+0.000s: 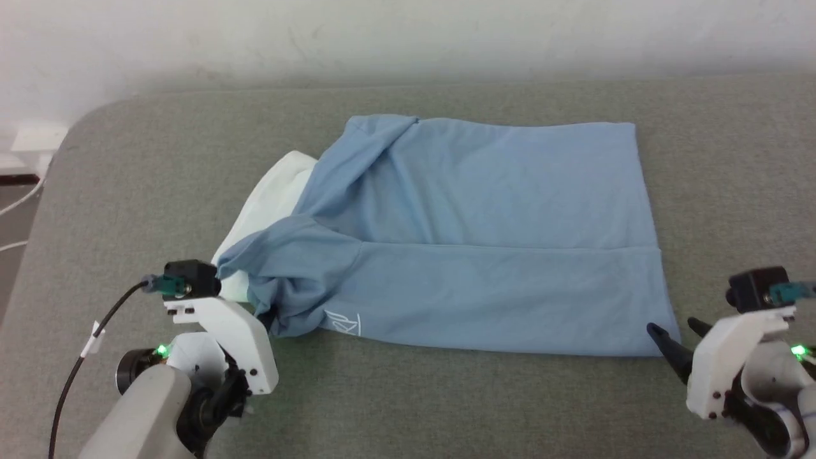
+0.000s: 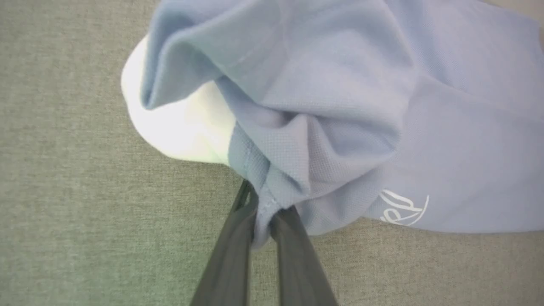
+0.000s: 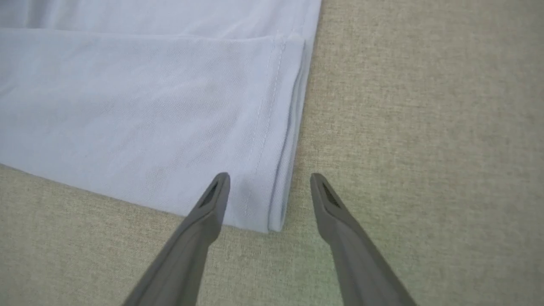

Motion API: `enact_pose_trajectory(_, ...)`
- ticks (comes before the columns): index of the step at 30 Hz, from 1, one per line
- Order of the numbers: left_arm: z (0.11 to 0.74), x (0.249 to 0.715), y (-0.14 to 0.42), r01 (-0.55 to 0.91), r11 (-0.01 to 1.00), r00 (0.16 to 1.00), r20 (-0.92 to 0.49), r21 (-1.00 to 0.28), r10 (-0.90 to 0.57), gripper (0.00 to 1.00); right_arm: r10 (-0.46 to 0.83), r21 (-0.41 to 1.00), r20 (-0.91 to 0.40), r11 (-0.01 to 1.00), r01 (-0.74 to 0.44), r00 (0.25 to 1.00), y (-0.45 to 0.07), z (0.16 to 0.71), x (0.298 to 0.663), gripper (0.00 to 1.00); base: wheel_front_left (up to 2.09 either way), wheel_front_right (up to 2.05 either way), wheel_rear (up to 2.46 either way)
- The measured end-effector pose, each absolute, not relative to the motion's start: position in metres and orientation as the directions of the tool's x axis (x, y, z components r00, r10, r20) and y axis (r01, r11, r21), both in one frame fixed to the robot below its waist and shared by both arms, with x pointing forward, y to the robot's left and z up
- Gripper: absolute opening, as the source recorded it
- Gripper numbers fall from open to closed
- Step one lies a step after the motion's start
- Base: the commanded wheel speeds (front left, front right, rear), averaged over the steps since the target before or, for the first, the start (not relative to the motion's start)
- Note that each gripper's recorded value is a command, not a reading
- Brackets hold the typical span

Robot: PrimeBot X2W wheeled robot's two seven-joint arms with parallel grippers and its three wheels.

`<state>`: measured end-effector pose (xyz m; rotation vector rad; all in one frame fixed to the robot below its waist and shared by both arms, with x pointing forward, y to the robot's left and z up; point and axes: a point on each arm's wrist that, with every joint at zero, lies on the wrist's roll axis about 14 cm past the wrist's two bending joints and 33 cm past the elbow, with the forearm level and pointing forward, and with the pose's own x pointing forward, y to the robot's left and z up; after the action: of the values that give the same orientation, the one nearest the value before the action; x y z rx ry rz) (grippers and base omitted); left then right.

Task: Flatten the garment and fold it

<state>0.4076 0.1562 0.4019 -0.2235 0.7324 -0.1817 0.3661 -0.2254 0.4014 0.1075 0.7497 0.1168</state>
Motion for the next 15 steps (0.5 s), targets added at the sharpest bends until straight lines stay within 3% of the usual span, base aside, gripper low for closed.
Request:
enact_pose_trajectory(10,0.402,0.406,0.158,0.08,0.96,0.733,-0.637,-0.27,-0.24,0.0,0.228,0.226,-0.806,0.971,-0.072,0.546,-0.205,0.366,0.377,1.0,0.0,0.0,0.0)
enact_pose_trajectory(11,0.401,0.405,0.158,0.079,0.96,0.731,-0.639,-0.27,-0.24,0.0,0.237,0.237,-0.813,0.969,-0.069,0.532,-0.204,0.364,0.377,0.89,0.0,0.0,0.0)
enact_pose_trajectory(12,0.4,0.404,0.158,0.077,0.96,0.729,-0.642,-0.27,-0.239,0.0,0.243,0.245,-0.82,0.967,-0.065,0.519,-0.204,0.364,0.377,0.28,0.0,0.0,0.0)
enact_pose_trajectory(13,0.398,0.402,0.158,0.076,0.96,0.725,-0.646,-0.271,-0.239,0.0,0.248,0.252,-0.824,0.966,-0.062,0.51,-0.204,0.364,0.377,0.0,0.0,0.0,0.0)
enact_pose_trajectory(15,0.395,0.396,0.156,0.074,0.956,0.71,-0.659,-0.283,-0.25,0.0,0.263,0.266,-0.823,0.962,-0.067,0.503,-0.201,0.365,0.377,0.0,0.0,0.0,0.0)
